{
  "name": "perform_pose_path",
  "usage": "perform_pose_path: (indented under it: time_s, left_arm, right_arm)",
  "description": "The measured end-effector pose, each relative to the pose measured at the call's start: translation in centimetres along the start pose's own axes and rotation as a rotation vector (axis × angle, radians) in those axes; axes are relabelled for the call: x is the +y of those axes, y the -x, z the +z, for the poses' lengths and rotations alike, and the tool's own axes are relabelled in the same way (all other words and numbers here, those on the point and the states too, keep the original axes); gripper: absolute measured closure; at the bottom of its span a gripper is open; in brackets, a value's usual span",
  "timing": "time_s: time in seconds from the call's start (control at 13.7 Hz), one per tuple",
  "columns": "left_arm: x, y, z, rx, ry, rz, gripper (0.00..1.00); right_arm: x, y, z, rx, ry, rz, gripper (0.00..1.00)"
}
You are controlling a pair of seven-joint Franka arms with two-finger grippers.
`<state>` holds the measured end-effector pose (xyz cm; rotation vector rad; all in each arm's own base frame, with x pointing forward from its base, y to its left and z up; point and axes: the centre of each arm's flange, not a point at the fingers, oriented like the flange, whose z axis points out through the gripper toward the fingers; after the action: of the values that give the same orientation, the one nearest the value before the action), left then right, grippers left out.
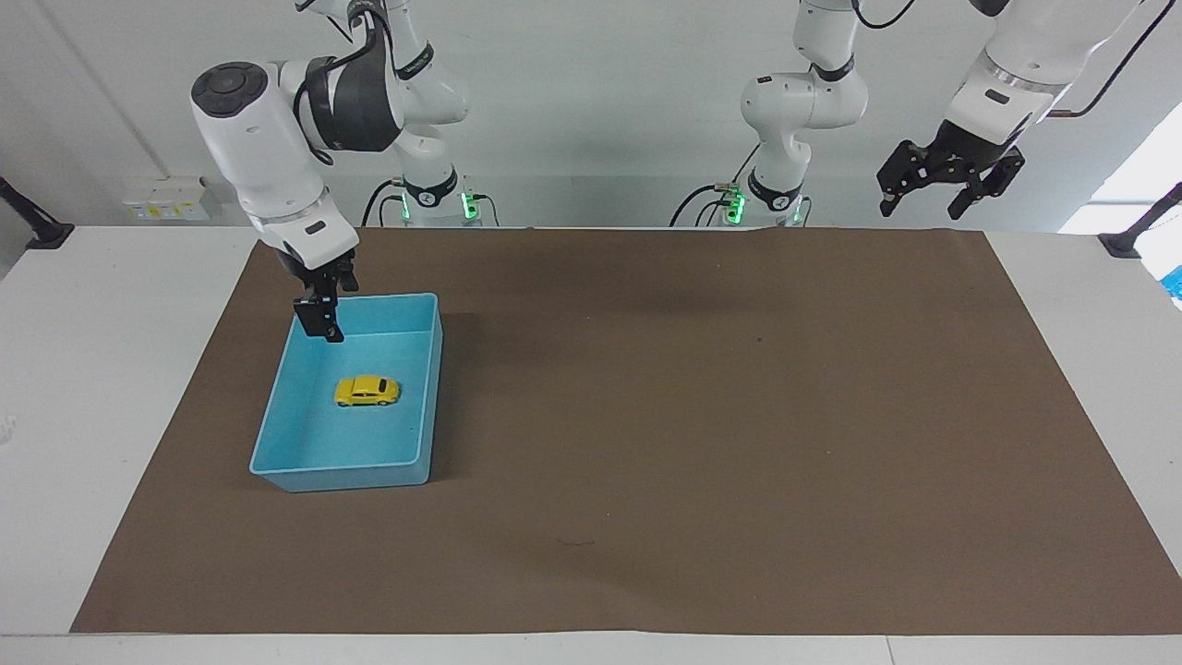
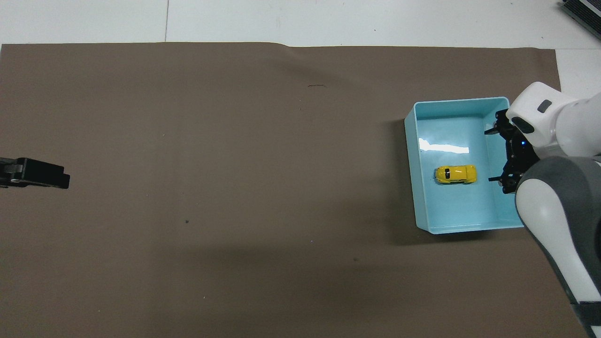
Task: Wind up and store yellow beetle car
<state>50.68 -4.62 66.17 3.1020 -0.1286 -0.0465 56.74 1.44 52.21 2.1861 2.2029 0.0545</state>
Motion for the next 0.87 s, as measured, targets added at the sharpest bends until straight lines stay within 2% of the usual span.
perform_pose_path:
  time_s: [0.51,0.87]
  left_arm:
    - [0.0,0.0,0.0,0.000,0.000,0.000,0.00]
    - [0.0,0.0,0.0,0.000,0.000,0.000,0.00]
  right_arm:
    - [0.3,0.4,-2.6,0.002,0.034,0.019,0.00]
    - [-1.1,0.8,-6.7,0.008,0.054,0.223,0.00]
